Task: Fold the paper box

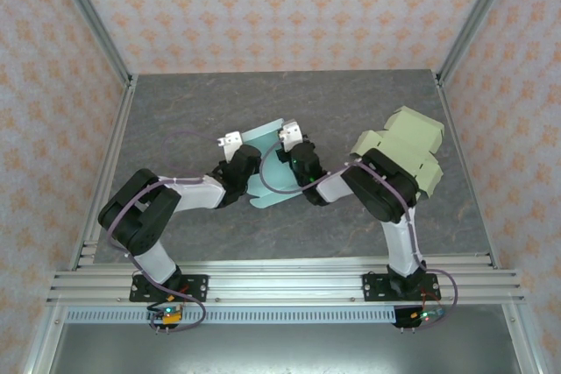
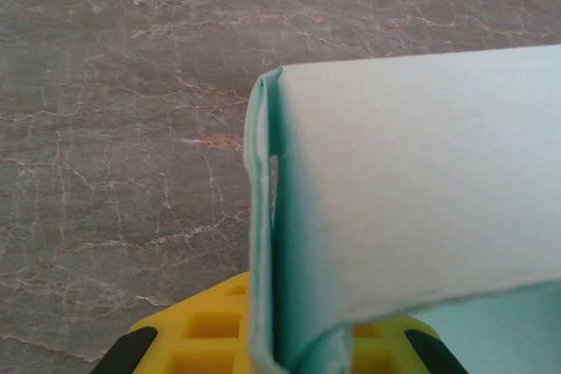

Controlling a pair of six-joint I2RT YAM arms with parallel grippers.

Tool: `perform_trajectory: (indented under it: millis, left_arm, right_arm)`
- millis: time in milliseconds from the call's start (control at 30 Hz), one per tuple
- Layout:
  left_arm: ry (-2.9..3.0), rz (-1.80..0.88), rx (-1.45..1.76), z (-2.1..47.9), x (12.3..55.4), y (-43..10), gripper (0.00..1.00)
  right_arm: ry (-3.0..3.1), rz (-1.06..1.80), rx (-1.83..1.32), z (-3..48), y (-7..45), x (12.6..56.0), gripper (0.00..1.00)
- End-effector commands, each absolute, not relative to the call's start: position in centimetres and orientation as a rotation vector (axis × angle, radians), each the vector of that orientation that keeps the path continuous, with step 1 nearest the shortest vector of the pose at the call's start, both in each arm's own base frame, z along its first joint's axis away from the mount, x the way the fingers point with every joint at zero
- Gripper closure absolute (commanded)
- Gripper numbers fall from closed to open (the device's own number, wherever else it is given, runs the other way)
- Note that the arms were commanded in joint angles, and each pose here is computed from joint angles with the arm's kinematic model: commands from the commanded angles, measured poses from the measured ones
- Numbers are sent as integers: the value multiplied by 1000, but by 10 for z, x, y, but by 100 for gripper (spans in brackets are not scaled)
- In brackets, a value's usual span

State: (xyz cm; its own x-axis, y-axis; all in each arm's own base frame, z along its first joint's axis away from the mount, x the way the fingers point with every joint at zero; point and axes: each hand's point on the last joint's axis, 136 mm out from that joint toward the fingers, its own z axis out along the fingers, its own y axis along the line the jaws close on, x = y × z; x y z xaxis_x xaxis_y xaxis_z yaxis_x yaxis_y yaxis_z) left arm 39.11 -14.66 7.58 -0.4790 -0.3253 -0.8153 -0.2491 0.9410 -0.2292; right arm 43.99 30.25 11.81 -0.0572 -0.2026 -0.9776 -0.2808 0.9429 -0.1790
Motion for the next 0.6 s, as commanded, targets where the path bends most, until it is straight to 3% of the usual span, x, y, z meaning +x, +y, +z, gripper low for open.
perform_trajectory:
  millis: [0, 167, 233, 467, 567]
  left_arm:
    - [2078, -211, -423, 96, 392, -167, 100]
    - [2083, -210, -434, 95, 391, -168, 100]
    - [2081, -197, -438, 95, 391, -166, 100]
    - [2068, -133, -448, 98, 392, -157, 100]
    - [2063, -124, -446, 101, 393, -157, 100]
  right_arm:
    - [1593, -185, -130, 135, 266, 451, 94]
    - [1582, -251, -18, 140, 248, 450, 91]
    - [1584, -234, -20, 139, 247, 450, 83]
    - [1574, 134, -229, 140, 270, 439, 77]
    - [1565, 233, -307, 144, 274, 432, 63]
